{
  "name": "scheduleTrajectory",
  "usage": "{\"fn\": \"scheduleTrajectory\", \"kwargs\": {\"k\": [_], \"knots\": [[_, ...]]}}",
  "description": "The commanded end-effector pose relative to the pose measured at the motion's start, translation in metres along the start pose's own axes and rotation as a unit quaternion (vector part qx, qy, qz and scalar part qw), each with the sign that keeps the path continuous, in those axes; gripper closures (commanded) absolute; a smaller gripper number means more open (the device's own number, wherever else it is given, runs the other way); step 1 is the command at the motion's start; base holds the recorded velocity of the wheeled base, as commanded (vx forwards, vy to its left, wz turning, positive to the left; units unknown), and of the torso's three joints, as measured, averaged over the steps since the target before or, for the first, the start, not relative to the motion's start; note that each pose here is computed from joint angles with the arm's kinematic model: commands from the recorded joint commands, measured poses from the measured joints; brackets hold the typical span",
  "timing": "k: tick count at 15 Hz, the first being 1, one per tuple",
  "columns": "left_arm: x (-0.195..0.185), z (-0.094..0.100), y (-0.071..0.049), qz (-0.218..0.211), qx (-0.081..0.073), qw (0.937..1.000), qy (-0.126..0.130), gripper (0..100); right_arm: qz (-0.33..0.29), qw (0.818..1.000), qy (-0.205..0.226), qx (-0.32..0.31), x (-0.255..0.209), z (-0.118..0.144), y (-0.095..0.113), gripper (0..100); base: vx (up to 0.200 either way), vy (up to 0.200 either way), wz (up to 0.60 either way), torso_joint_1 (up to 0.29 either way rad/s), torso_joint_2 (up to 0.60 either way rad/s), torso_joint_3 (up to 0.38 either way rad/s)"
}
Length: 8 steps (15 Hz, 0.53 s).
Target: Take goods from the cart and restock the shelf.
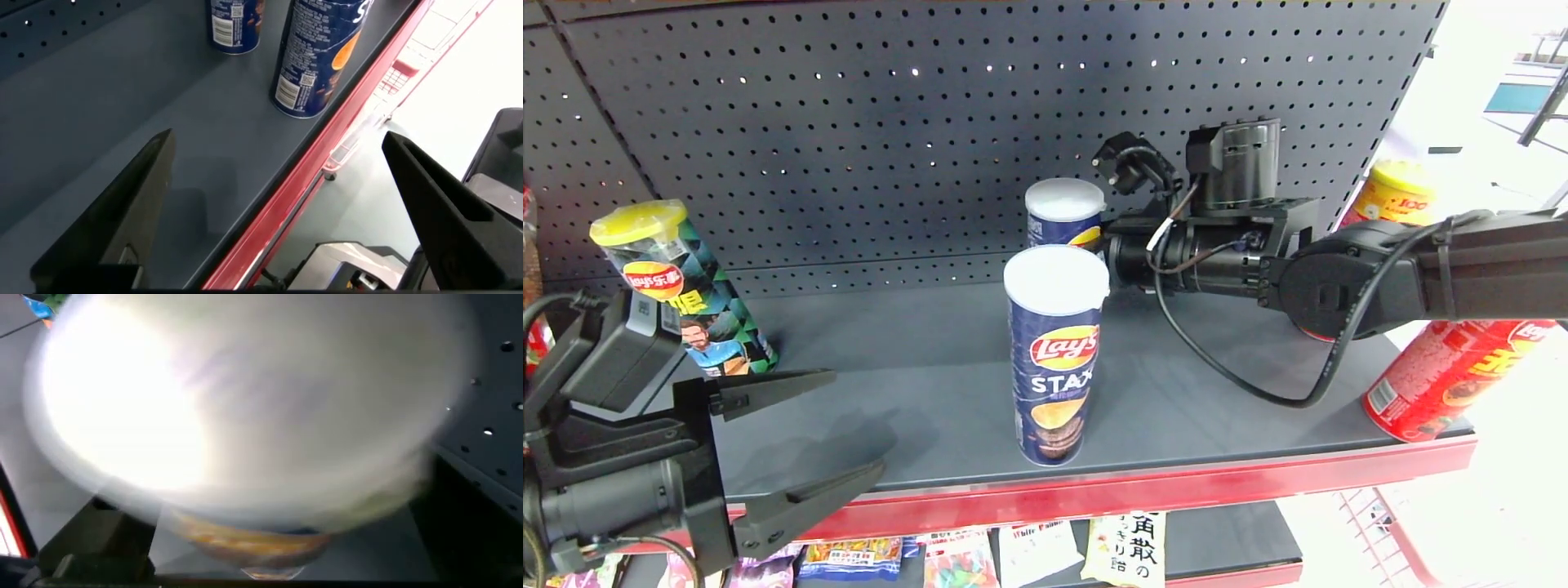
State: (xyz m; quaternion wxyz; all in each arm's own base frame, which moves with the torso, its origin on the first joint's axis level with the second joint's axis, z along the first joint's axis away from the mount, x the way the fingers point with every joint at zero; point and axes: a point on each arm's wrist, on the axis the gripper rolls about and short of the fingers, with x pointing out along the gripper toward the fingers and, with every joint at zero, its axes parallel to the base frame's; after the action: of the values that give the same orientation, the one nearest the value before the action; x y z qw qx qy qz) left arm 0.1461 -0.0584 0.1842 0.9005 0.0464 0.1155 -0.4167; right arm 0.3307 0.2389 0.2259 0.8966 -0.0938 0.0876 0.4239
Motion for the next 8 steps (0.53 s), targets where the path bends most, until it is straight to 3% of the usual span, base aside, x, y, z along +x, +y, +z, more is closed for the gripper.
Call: {"fn": "scheduleTrajectory", "kwargs": {"k": [1,8], "knots": [[0.002,0.0,0.001,-0.001,-0.002,1.0,0.003,0,-0.003,1.0,0.0,0.001,-0.018,0.003,0.002,0,0.0,0.0,0.0,0.0,0.0,0.0],[0.008,-0.004,0.003,0.001,-0.004,0.9999,0.016,0,-0.047,0.999,0.017,0.011,-0.06,-0.004,-0.006,0,0.0,0.0,0.0,0.0,0.0,0.0]]}}
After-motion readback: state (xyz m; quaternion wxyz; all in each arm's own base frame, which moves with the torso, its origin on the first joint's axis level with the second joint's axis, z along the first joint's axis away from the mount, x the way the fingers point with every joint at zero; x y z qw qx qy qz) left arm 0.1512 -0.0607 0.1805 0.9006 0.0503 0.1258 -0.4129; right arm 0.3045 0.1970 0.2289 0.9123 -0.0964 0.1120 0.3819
